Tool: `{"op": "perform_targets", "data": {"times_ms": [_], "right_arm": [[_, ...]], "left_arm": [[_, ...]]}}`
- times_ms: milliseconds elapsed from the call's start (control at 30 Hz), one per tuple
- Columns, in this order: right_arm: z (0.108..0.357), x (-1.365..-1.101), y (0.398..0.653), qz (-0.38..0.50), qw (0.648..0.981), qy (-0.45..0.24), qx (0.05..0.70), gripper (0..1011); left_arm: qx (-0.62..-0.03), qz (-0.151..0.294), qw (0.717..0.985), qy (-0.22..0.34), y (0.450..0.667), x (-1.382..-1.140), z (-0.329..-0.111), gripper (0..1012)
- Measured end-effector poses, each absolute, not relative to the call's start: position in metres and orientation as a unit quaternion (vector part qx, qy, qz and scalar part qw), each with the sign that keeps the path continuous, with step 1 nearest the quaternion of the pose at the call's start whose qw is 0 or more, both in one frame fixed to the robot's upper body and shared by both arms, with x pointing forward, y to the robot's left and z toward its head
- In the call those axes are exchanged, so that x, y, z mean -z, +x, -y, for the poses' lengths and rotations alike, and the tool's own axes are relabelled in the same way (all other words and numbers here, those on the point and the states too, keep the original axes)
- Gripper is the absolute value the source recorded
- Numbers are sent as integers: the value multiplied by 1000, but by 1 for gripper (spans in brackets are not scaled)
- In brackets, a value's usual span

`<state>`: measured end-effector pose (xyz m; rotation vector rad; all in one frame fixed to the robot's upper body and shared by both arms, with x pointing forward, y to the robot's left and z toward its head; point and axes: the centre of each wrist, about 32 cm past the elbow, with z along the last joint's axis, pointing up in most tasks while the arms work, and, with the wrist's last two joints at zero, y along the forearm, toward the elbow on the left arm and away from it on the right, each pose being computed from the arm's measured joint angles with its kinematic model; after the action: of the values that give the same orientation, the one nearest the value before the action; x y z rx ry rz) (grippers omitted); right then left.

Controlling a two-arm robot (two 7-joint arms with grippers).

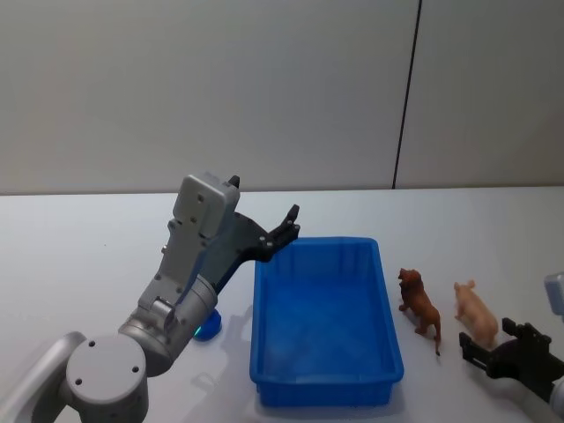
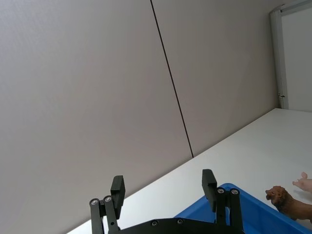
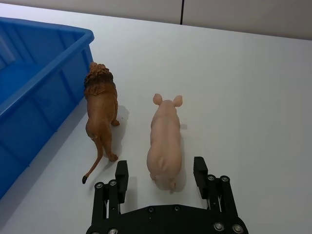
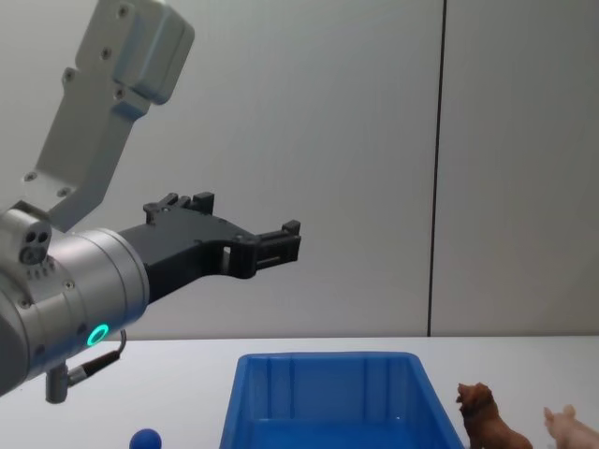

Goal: Pick up the two dolls from the table and place them into the box.

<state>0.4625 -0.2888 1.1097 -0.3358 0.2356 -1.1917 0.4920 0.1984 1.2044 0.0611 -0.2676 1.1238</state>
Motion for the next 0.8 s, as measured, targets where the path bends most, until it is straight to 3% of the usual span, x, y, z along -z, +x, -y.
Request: {"op": "perform_targets", "data": {"times_ms": [533, 800], "right_arm": [[286, -1108, 471, -114, 808, -145, 560, 378], [286, -1112, 473, -101, 810, -131, 562, 378]], "left_arm": [[-531, 126, 837, 29, 492, -1204, -198, 1001], [-531, 126, 837, 29, 492, -1204, -198, 1001]]}}
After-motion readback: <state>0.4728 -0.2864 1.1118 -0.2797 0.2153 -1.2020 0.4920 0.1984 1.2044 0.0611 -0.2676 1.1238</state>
